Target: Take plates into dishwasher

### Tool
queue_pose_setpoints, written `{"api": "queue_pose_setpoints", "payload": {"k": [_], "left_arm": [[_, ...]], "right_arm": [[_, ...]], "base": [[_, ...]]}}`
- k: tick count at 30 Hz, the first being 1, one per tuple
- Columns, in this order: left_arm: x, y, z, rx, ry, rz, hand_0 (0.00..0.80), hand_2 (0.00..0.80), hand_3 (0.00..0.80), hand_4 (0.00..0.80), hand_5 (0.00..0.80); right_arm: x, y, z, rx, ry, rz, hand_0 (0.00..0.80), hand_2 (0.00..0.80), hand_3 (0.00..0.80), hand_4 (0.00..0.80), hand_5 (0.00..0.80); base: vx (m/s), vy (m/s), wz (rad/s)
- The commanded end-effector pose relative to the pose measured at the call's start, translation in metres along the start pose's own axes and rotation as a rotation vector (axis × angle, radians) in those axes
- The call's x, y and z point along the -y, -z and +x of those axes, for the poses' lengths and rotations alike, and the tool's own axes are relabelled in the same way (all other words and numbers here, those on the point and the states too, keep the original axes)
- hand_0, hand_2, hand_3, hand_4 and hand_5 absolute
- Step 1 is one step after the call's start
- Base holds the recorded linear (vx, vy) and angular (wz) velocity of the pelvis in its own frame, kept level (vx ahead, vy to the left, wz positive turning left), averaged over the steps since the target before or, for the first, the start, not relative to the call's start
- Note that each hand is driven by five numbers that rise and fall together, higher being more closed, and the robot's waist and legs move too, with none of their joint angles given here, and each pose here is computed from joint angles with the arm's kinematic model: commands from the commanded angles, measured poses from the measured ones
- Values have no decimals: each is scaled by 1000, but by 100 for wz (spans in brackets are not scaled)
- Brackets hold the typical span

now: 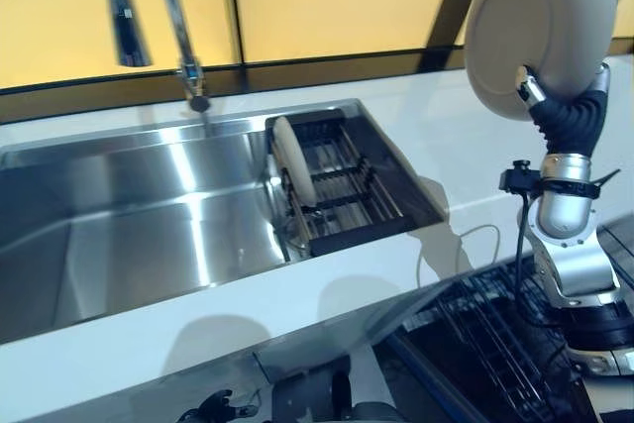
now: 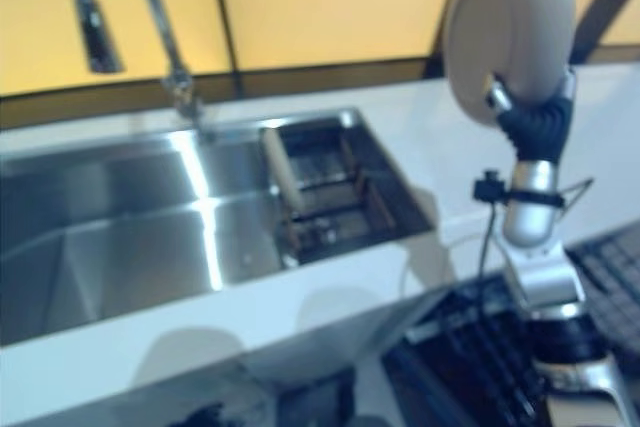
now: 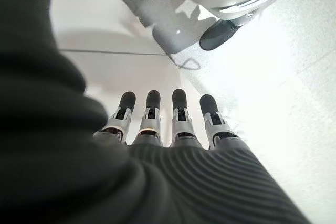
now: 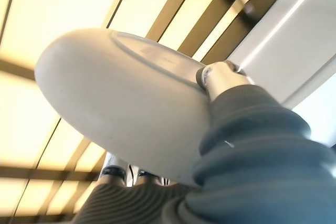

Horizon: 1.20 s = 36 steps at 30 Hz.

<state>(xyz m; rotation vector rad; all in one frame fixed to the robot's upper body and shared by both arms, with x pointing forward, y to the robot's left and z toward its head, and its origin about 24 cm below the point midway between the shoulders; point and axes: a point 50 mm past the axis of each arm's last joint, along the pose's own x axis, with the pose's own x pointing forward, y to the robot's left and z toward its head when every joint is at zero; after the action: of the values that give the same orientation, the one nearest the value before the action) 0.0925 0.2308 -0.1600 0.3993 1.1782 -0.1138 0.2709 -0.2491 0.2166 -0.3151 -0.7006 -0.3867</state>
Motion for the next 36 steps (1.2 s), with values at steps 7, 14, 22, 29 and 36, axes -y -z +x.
{"api": "queue_pose_setpoints", "payload": {"k": [7, 14, 22, 29, 36], "left_arm": [[-18, 8, -2, -14, -57, -34, 0, 0, 0, 0, 0], [-26, -7, 0, 23, -73, -19, 0, 0, 0, 0, 0], [-12, -19, 2, 81, -46, -30, 0, 0, 0, 0, 0], [-2, -26, 3, 92, -13, 28, 0, 0, 0, 0, 0], [-5, -28, 3, 82, -15, 54, 0, 0, 0, 0, 0]], "right_arm": [[42, 0, -21, 36, 1, -23, 800, 800, 800, 800, 800], [28, 37, -48, -155, -125, -62, 800, 800, 800, 800, 800], [13, 61, -64, -304, -312, -133, 800, 800, 800, 800, 800], [5, 86, -75, -430, -446, -253, 800, 800, 800, 800, 800], [-1, 99, -85, -503, -571, -379, 800, 800, 800, 800, 800]], "base": [[-94, -72, -58], [-49, -190, -55], [4, -244, 0], [-5, -148, 12], [-24, -71, 14]]}}
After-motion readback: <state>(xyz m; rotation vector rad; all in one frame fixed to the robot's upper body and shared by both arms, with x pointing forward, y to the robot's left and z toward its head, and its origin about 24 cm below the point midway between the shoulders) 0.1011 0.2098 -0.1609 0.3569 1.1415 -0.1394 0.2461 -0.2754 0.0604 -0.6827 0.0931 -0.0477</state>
